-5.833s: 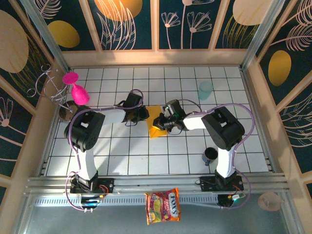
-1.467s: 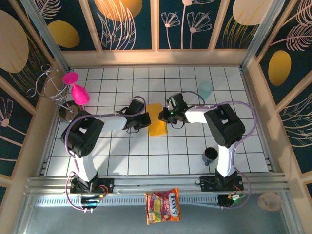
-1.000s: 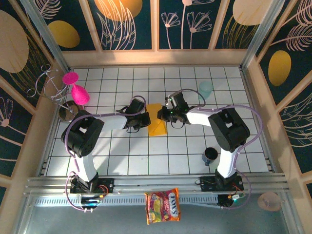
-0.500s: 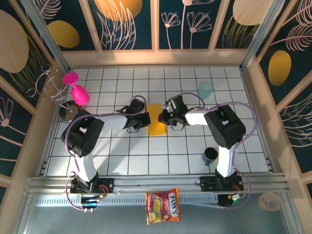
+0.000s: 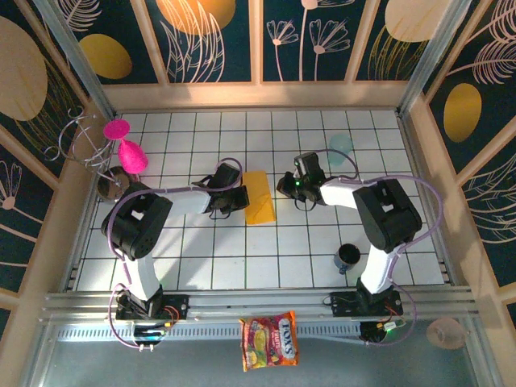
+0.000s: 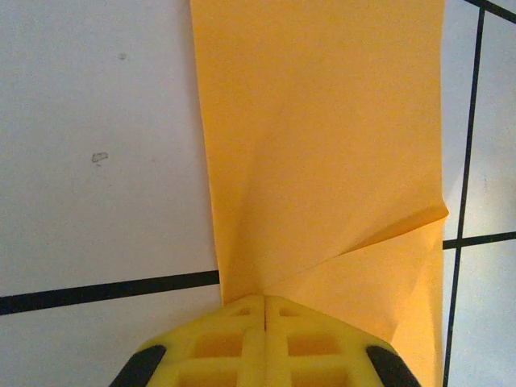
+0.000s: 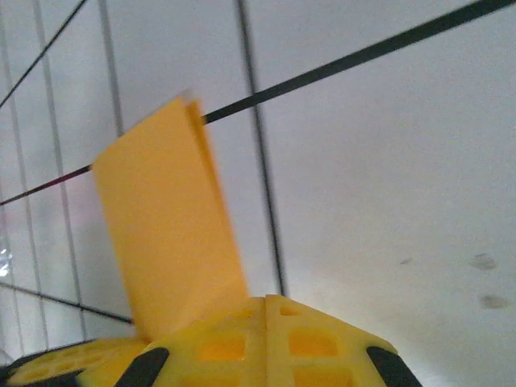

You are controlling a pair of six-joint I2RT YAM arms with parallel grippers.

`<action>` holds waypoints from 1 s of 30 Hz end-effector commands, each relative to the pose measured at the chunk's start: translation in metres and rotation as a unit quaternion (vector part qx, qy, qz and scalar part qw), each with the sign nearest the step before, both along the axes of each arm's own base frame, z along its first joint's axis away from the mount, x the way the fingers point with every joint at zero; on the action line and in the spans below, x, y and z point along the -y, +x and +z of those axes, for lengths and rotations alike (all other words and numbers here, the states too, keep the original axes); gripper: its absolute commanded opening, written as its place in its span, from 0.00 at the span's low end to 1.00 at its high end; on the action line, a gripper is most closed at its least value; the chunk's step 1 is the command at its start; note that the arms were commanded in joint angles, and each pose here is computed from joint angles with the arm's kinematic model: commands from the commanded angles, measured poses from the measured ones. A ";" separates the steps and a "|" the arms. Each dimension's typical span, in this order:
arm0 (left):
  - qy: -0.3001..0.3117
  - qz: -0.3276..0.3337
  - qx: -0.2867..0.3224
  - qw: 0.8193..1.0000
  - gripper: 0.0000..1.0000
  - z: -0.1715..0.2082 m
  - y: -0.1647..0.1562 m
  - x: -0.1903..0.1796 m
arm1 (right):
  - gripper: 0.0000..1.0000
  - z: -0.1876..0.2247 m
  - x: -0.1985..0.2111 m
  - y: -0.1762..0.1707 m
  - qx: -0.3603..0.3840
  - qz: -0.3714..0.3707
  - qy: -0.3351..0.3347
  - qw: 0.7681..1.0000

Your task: Fold a paper plane with a square sheet of paper (pick it up from the middle)

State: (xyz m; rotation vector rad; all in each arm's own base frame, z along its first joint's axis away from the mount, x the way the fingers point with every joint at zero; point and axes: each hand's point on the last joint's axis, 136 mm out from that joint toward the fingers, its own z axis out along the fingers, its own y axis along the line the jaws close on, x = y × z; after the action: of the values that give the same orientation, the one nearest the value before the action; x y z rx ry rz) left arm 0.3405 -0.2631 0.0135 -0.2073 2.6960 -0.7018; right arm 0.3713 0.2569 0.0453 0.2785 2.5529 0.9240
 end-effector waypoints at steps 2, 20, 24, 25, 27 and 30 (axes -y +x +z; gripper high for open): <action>0.055 -0.002 -0.032 0.998 0.00 -0.022 -0.013 -0.019 | 0.04 0.020 -0.041 -0.015 0.023 0.068 0.017 0.997; 0.026 -0.015 -0.006 1.000 0.00 0.004 0.000 -0.005 | 0.02 -0.058 -0.041 -0.043 -0.092 0.065 -0.006 0.994; 0.003 -0.015 0.024 1.000 0.00 0.035 0.008 0.002 | 0.01 -0.076 -0.031 -0.051 -0.117 0.049 -0.026 0.992; -0.006 -0.014 0.029 0.999 0.00 0.042 0.009 0.004 | 0.01 -0.078 -0.029 -0.052 -0.120 0.046 -0.029 0.991; -0.028 -0.012 0.035 0.999 0.02 0.054 0.006 0.009 | 0.01 -0.082 -0.026 -0.054 -0.126 0.042 -0.034 0.991; -0.072 -0.016 0.044 0.996 0.04 0.073 -0.002 0.022 | 0.01 -0.085 -0.025 -0.055 -0.131 0.038 -0.038 0.990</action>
State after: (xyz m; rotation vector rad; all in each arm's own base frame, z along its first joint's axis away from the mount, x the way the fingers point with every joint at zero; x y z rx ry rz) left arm 0.3438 -0.2708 0.0579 -0.1632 2.6315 -0.7678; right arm 0.3410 0.3144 0.0177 0.1613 2.6734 1.0812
